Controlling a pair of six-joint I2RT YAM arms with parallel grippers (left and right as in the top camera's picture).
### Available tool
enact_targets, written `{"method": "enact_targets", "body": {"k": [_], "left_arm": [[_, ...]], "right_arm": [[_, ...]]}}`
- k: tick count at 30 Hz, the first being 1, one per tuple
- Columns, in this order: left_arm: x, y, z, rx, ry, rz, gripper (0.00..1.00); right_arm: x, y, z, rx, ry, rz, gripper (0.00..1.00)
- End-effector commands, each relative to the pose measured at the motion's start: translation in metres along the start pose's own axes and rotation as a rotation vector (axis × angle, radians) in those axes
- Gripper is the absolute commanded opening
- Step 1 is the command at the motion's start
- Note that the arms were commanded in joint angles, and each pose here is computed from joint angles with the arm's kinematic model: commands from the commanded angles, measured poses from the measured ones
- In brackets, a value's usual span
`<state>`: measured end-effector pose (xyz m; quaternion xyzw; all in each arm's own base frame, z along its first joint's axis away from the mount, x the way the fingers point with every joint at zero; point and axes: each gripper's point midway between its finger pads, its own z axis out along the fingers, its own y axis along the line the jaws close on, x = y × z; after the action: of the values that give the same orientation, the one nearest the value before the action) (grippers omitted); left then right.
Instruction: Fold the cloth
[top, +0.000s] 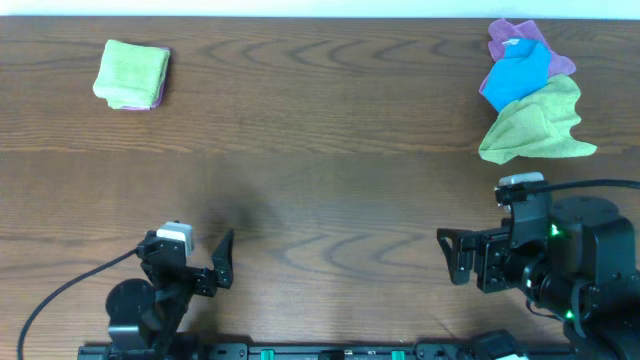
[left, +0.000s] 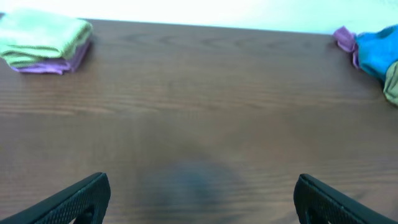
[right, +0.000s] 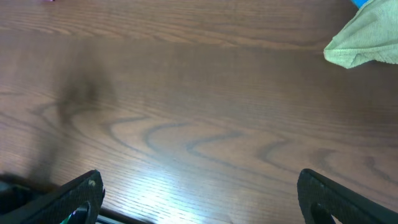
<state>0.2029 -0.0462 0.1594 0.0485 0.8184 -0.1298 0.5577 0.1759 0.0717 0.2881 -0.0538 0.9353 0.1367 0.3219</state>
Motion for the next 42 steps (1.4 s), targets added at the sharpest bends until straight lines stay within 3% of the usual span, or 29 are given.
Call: {"method": "enact_targets", "body": {"k": [1, 16, 40, 42], "left_arm": [[0.008, -0.002, 0.005, 0.023, -0.014, -0.005, 0.95], [0.045, 0.006, 0.025, 0.017, 0.053, -0.042, 0.95], [0.045, 0.006, 0.025, 0.014, 0.053, -0.03, 0.95], [0.045, 0.006, 0.025, 0.014, 0.053, -0.03, 0.96]], "right_arm": [[0.0, -0.001, -0.001, 0.007, -0.003, -0.002, 0.99], [0.0, -0.001, -0.001, 0.007, -0.003, -0.002, 0.99], [0.001, -0.002, -0.001, 0.008, 0.0, -0.001, 0.99], [-0.006, -0.014, -0.002, 0.079, -0.04, -0.053, 0.99]]}}
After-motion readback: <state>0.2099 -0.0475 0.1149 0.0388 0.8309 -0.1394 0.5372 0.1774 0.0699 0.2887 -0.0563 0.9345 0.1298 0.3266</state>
